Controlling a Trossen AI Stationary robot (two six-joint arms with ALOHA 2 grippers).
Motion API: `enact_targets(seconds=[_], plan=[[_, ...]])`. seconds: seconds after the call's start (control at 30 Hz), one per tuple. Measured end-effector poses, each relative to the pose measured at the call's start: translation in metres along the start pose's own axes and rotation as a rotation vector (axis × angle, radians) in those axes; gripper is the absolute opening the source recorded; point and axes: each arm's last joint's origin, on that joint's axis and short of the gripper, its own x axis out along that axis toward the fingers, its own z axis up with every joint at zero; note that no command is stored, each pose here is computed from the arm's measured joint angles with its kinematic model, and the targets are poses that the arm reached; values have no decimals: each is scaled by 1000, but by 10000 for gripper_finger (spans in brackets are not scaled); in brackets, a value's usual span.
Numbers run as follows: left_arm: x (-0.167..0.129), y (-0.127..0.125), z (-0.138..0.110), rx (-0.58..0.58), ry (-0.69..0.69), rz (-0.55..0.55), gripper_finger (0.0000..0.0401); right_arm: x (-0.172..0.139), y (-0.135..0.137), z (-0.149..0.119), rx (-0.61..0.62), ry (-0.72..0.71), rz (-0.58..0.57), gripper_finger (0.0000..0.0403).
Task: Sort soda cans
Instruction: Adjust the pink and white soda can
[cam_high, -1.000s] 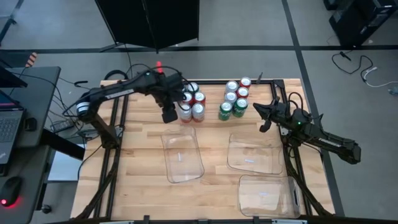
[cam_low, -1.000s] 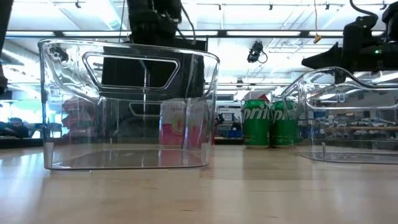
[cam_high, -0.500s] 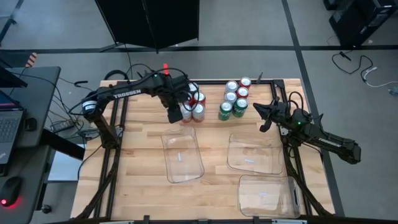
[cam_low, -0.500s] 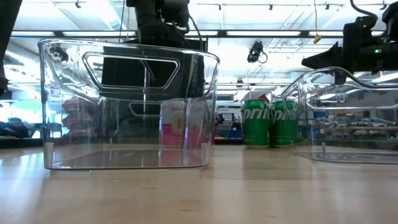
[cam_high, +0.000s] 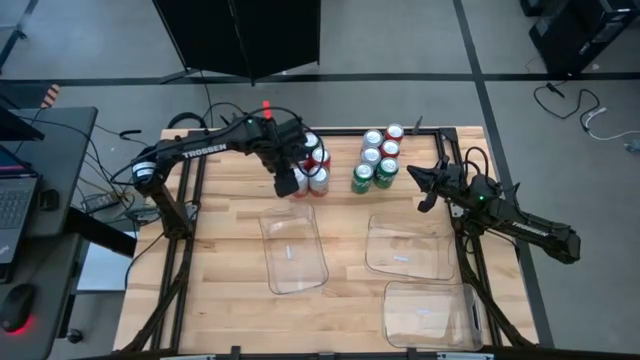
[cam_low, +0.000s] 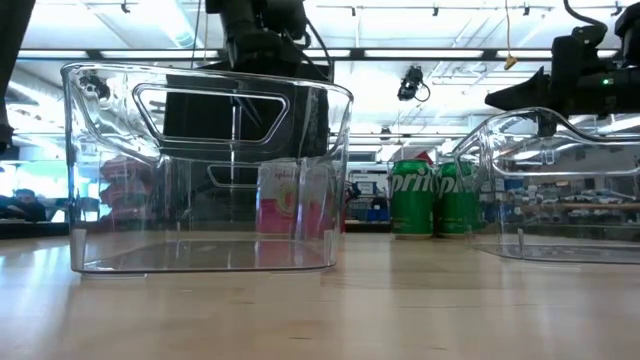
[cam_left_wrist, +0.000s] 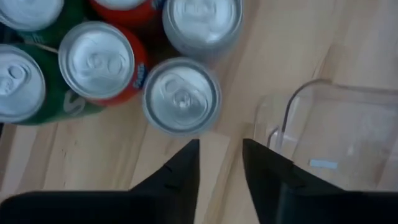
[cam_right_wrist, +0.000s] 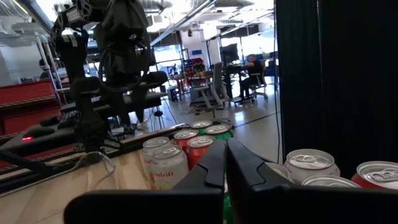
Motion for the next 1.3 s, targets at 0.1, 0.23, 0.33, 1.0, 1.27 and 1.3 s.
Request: enact_targets(seconds=[0.1,0.23,0.33,1.0,1.27,1.3], plan=[[0,0,4,-30,-39,4,170,0,0,0,0,0,0,0],[3,1,6,-70,-41,14,214,0,0,0,0,0,0,1],[15,2,8,-100,-7,30,242,0,0,0,1,0,0,1],[44,7,8,-69,152,105,294,0,1,1,2,-7,30,5],[31,9,14,-50,119,153,294,0,1,1,2,-7,31,5],[33,10,14,-52,124,147,294,0,1,1,2,-7,31,6]])
